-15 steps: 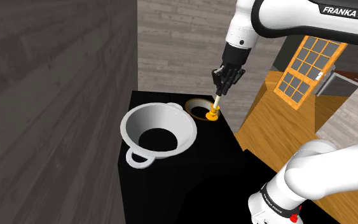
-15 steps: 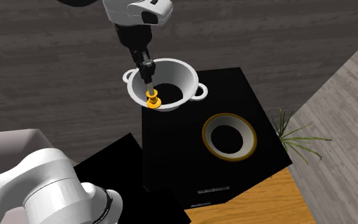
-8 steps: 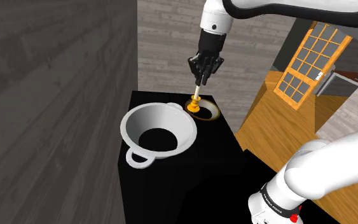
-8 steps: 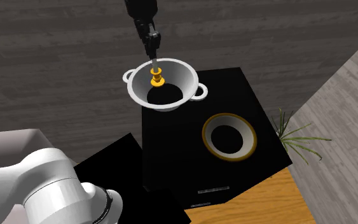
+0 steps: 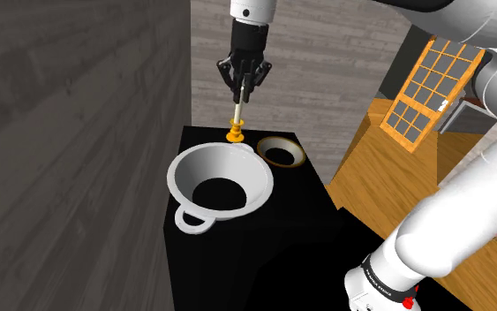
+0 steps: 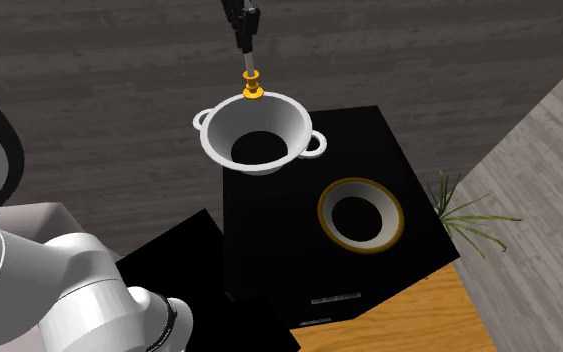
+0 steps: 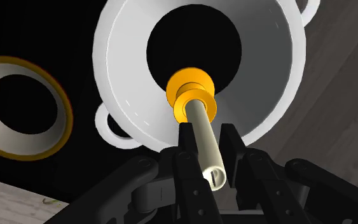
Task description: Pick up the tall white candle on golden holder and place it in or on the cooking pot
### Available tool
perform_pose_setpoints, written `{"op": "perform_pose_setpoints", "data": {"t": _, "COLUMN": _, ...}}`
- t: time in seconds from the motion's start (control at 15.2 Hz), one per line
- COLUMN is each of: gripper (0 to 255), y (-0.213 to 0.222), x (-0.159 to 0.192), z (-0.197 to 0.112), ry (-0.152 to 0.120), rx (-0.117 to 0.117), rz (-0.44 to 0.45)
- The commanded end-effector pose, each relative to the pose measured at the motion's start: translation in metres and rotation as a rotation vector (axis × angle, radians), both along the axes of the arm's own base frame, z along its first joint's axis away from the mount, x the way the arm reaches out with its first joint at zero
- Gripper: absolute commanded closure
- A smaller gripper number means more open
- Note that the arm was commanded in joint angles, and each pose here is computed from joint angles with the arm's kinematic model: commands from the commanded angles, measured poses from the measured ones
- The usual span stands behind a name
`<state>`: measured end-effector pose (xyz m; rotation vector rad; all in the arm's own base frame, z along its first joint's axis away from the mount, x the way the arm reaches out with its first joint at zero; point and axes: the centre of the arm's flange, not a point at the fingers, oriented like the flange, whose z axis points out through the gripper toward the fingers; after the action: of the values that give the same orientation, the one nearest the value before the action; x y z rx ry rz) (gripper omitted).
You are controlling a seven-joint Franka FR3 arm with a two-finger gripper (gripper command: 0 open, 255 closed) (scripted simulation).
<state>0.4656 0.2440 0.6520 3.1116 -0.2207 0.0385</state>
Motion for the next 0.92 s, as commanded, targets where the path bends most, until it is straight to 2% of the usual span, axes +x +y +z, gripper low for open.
{"op": "perform_pose_setpoints", "data": {"t": 0.0, "gripper": 255, "y": 0.017, "x": 0.016, "z": 0.006, "ry": 0.000, "rx": 0.001, "rz": -0.003}}
{"op": "perform_pose_setpoints", "data": {"t": 0.86, "gripper": 255, "y": 0.017, "x": 0.016, "z": -0.063, "ry": 0.000, "rx": 0.001, "rz": -0.002}}
